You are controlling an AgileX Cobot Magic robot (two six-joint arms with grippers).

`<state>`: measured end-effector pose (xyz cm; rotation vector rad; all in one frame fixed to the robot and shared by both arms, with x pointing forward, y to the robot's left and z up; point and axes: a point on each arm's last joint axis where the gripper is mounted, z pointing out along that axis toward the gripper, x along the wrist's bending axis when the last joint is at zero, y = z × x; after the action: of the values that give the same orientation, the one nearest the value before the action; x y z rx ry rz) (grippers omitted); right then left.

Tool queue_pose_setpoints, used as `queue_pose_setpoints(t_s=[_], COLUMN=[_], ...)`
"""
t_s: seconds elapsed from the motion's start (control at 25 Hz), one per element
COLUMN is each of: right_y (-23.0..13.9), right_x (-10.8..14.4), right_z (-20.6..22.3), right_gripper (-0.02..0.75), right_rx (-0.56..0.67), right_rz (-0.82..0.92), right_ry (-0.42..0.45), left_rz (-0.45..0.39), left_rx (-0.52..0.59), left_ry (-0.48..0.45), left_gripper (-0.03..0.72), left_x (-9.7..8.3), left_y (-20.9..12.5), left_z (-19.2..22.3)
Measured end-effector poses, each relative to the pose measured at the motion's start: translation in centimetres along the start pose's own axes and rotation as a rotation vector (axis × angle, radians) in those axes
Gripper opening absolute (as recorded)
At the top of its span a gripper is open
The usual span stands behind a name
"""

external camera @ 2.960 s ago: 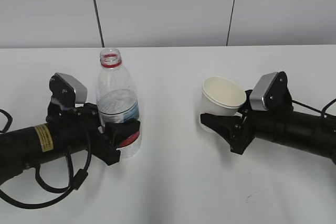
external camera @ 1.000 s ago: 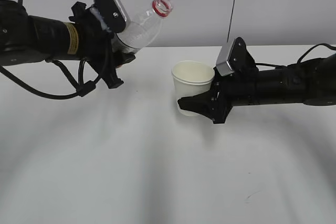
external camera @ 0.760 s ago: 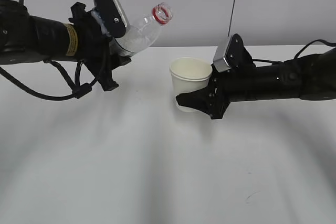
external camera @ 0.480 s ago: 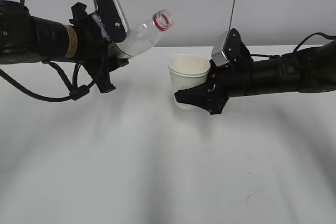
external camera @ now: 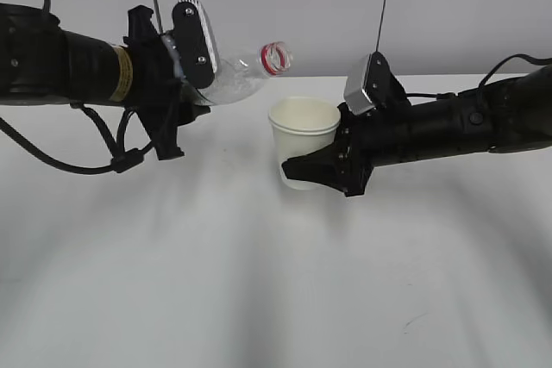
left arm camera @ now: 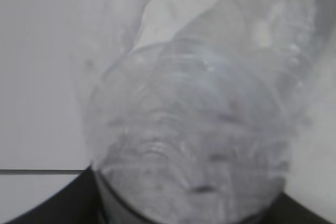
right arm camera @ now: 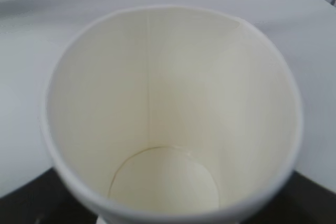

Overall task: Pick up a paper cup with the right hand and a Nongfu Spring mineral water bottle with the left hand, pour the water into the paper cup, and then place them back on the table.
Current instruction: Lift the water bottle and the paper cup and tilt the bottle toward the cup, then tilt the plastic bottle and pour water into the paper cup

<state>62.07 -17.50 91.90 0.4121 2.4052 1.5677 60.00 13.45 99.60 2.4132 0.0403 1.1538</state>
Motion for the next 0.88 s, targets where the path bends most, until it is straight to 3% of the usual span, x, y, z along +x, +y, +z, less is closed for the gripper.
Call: queue_pose_setpoints(t_s=[0.44, 0.88], right_y=[0.1, 0.2], right_x=[0.3, 0.4], right_z=[0.0, 0.0], right_gripper=[0.489, 0.489], right_rx=[0.039, 0.029], right_rz=[0.012, 0.015], right_ry=[0.067, 0.086], left_rz=[0.051, 0.166], left_rx=[0.044, 0.096], left_ry=[0.011, 0.024], left_gripper=[0.344, 0.344], left_x=[-0.1, -0.5], left_y=[0.5, 1.2], left_z=[0.0, 0.0])
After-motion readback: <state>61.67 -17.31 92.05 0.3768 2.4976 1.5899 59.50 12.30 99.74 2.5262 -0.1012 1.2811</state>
